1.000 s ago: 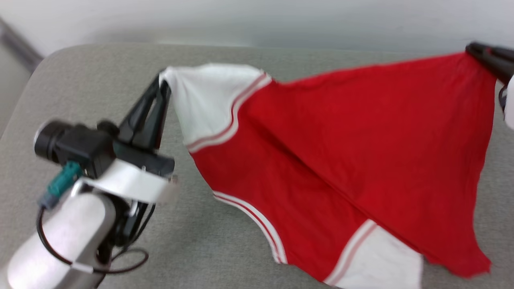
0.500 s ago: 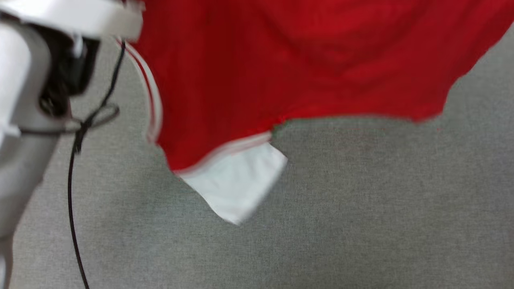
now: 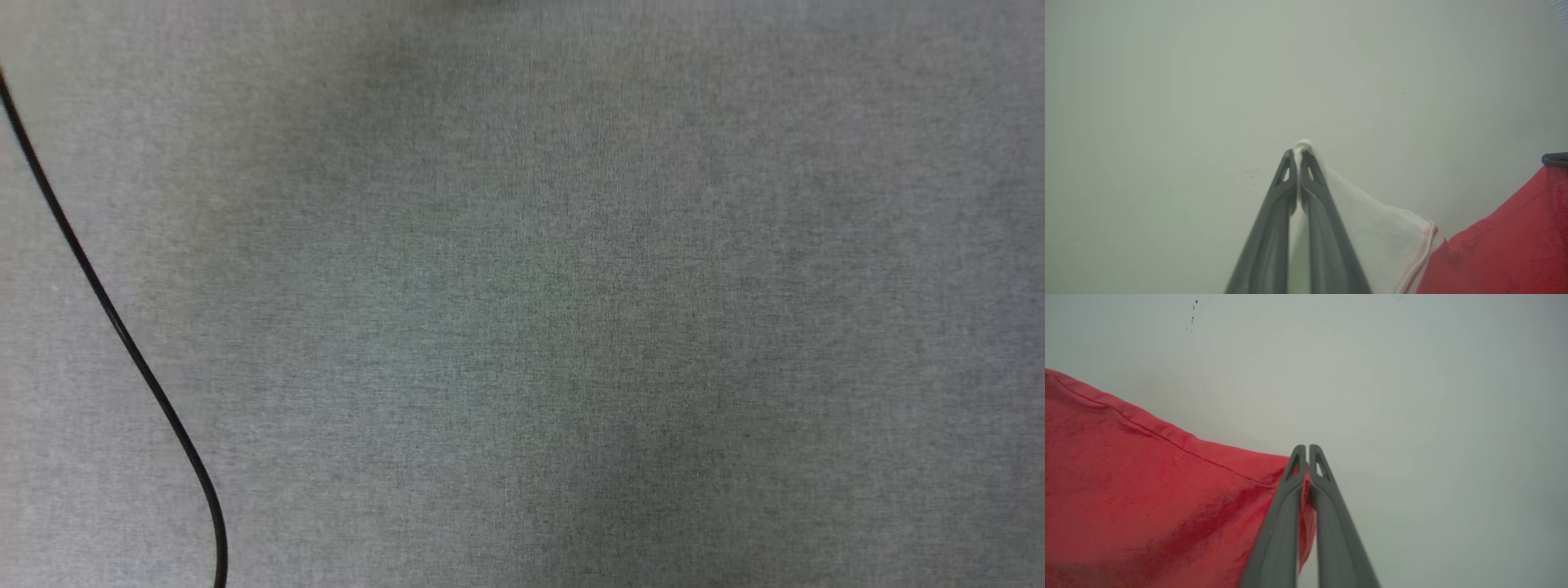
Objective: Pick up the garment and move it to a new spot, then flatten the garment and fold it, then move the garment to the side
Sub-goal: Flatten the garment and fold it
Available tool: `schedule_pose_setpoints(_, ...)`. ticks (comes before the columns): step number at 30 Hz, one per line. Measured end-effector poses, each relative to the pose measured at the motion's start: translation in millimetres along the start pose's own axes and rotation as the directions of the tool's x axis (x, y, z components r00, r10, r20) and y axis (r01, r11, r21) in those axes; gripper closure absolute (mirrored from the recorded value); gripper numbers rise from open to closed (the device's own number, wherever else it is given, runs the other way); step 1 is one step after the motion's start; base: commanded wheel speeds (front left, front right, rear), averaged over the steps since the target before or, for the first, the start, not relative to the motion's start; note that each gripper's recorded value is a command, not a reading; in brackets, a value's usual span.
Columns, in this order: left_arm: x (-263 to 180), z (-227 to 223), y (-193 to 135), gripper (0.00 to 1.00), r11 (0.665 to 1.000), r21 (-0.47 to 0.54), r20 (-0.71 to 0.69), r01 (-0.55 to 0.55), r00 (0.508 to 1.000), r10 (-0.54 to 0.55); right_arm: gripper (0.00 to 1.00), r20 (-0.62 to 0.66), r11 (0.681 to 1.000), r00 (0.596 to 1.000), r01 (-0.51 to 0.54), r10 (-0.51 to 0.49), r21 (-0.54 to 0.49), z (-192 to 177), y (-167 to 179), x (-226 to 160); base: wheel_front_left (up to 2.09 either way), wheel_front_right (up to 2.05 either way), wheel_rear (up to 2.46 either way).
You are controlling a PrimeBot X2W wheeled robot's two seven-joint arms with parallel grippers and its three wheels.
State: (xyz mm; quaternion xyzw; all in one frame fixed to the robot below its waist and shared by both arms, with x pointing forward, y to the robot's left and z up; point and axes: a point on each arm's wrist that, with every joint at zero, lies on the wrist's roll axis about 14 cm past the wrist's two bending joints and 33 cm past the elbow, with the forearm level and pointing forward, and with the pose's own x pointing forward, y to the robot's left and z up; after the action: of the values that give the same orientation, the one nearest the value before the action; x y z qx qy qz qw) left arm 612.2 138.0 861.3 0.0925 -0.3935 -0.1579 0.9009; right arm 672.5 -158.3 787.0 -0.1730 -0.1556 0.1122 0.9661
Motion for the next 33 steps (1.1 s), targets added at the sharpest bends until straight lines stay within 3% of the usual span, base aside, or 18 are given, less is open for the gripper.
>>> schedule_pose_setpoints(7,7.7,-51.4,12.6,1.0,1.0,-0.006,-0.07,-0.018,0.997,0.017,1.0,-0.045,1.0,0.999,-0.019,0.02,0.013,-40.6,17.2,28.2,0.0,0.0,0.0)
schedule_pose_setpoints(14,-29.6,-139.9,2.1,1.0,0.997,-0.072,-0.248,-0.032,0.969,0.014,1.0,-0.183,0.996,0.979,-0.08,0.087,0.042,-123.3,50.1,27.4,0.0,0.0,0.0)
schedule_pose_setpoints(19,-69.5,-182.6,-15.8,1.0,0.991,-0.127,-0.356,-0.037,0.934,-0.01,1.0,-0.264,0.987,0.953,-0.127,0.149,0.097,-171.7,77.2,4.6,0.0,0.0,0.0)
schedule_pose_setpoints(24,-111.6,-192.5,-33.8,1.0,0.982,-0.182,-0.408,-0.042,0.912,-0.037,1.0,-0.326,0.972,0.918,-0.188,0.225,0.143,-202.4,106.9,-31.7,0.0,0.0,0.0)
schedule_pose_setpoints(33,-214.7,-173.0,-77.7,1.0,0.964,-0.262,-0.513,-0.05,0.853,-0.095,1.0,-0.399,0.93,0.845,-0.279,0.356,0.24,-224.0,146.0,-120.3,0.0,0.0,0.0)
